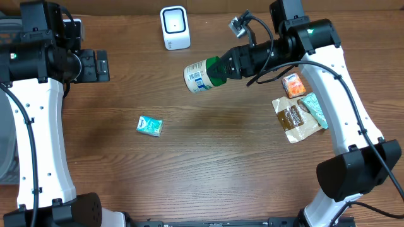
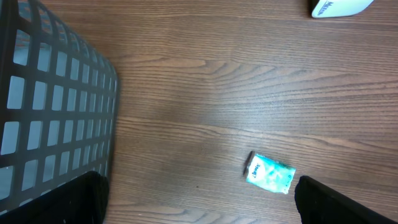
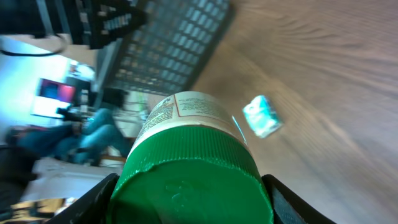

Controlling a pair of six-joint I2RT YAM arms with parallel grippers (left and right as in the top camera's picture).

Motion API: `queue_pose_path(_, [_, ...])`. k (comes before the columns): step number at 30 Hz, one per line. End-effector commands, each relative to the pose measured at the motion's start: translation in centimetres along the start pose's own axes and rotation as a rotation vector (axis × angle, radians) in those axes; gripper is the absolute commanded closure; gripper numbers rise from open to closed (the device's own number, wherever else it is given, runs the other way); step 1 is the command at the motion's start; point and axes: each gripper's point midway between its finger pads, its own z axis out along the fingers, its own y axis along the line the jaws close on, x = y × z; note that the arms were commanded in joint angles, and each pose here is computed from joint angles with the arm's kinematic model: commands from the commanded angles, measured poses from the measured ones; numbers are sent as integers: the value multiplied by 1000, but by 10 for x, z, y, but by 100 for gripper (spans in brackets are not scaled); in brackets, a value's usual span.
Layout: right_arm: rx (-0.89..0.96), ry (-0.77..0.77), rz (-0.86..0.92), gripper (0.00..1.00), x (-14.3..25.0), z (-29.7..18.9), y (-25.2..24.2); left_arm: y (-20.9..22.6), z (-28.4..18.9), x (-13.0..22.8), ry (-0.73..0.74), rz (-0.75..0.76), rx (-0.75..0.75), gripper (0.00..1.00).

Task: Scan the item barcode
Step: 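Hold the bottle in front of the white scanner with the right gripper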

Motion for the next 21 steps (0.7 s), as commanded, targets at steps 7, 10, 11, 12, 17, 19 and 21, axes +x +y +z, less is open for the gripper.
queue_pose_path(7, [583,-57,-321,55,-41,28,-48,-1,2,0,5,22,-5,0])
queue_pose_path(10, [763,-147,-414,55,-69,40,-67,-1,2,0,5,22,-5,0])
queue_pose_path(11, [812,-185,-438,55,-79,41,-71,-1,2,0,5,22,-5,1])
queue_pose_path(12, [858,-220,-467,54,-90,45,-77,-1,2,0,5,22,-5,1])
queue_pose_path(17, [973,-314,-733,51,-138,57,-90,-1,2,0,5,22,-5,1])
queue_pose_path(19, [988,-364,-814,51,-155,64,-96,-1,2,0,5,22,-5,0])
queue_pose_path(21, [1005,-404,-880,51,-168,69,-103,-1,2,0,5,22,-5,1])
